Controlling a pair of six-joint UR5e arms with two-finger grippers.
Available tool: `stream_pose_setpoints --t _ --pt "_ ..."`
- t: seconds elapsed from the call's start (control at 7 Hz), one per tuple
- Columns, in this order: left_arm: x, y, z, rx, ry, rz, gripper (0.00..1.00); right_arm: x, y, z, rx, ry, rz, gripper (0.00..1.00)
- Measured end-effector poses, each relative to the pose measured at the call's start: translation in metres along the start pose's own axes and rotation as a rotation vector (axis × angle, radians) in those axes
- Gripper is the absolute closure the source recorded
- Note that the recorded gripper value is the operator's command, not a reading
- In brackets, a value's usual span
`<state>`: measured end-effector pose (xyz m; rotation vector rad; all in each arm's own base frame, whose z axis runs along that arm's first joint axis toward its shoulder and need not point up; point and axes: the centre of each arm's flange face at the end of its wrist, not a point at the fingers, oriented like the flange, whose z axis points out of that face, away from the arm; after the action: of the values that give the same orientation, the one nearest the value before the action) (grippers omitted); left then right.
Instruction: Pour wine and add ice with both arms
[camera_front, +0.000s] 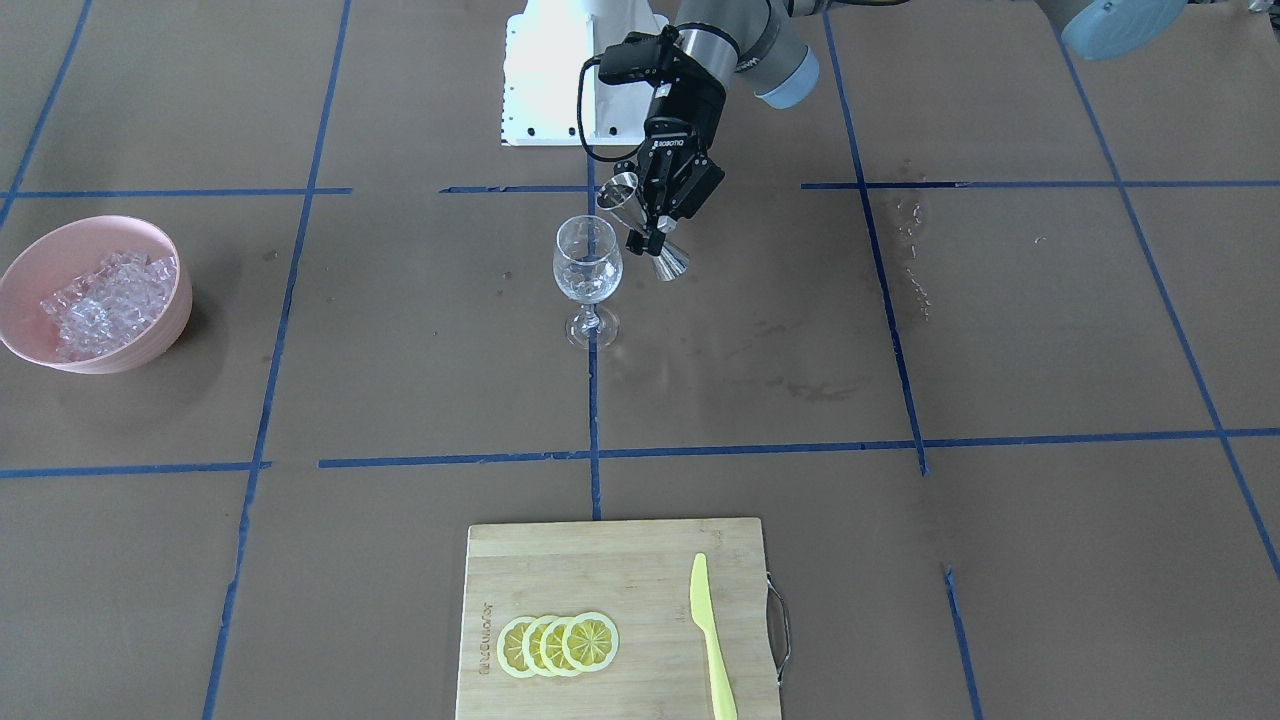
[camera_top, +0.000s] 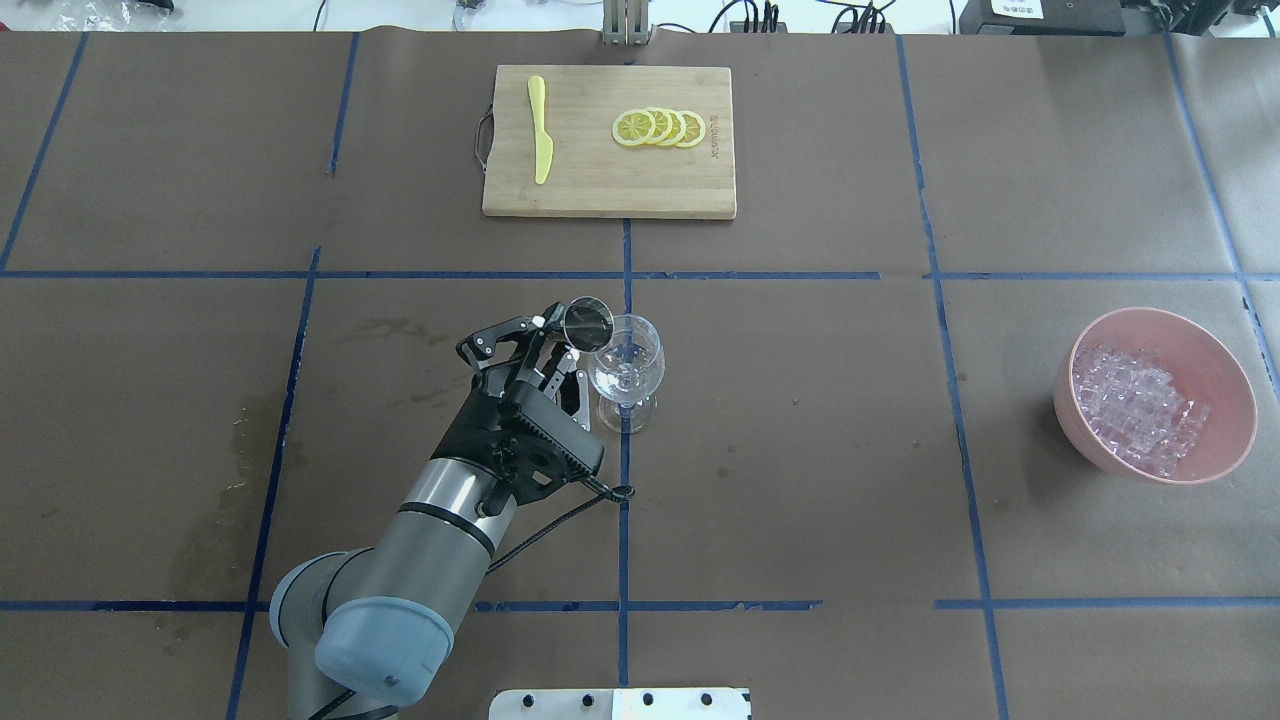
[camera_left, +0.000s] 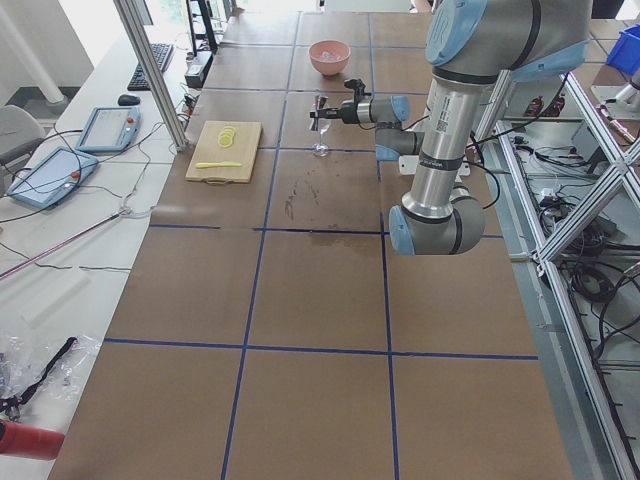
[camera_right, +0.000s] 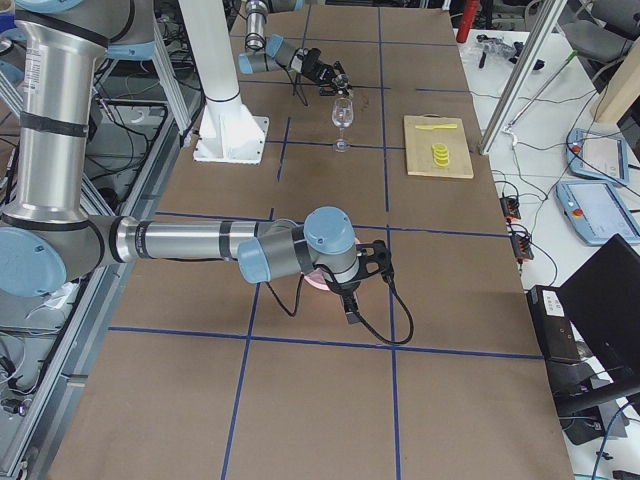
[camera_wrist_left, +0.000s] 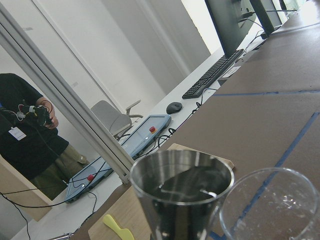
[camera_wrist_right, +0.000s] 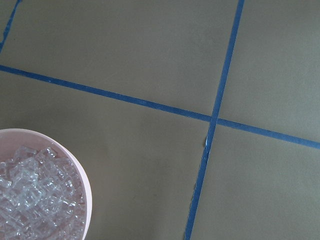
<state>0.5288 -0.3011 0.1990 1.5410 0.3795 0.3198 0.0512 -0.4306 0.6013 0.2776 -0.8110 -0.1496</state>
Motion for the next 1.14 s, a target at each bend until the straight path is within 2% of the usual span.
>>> stream_pose_setpoints --t 0.71,1.14 --pt "0.001 -0.013 -0.002 -0.001 -0.037 0.323 1.00 0.007 0.005 0.007 -0.015 -0.002 0.016 0.00" --pt "-0.004 -0.014 -0.002 -0.003 -0.051 0.405 1.00 0.008 0.006 0.008 -0.017 -0.002 0.018 0.00"
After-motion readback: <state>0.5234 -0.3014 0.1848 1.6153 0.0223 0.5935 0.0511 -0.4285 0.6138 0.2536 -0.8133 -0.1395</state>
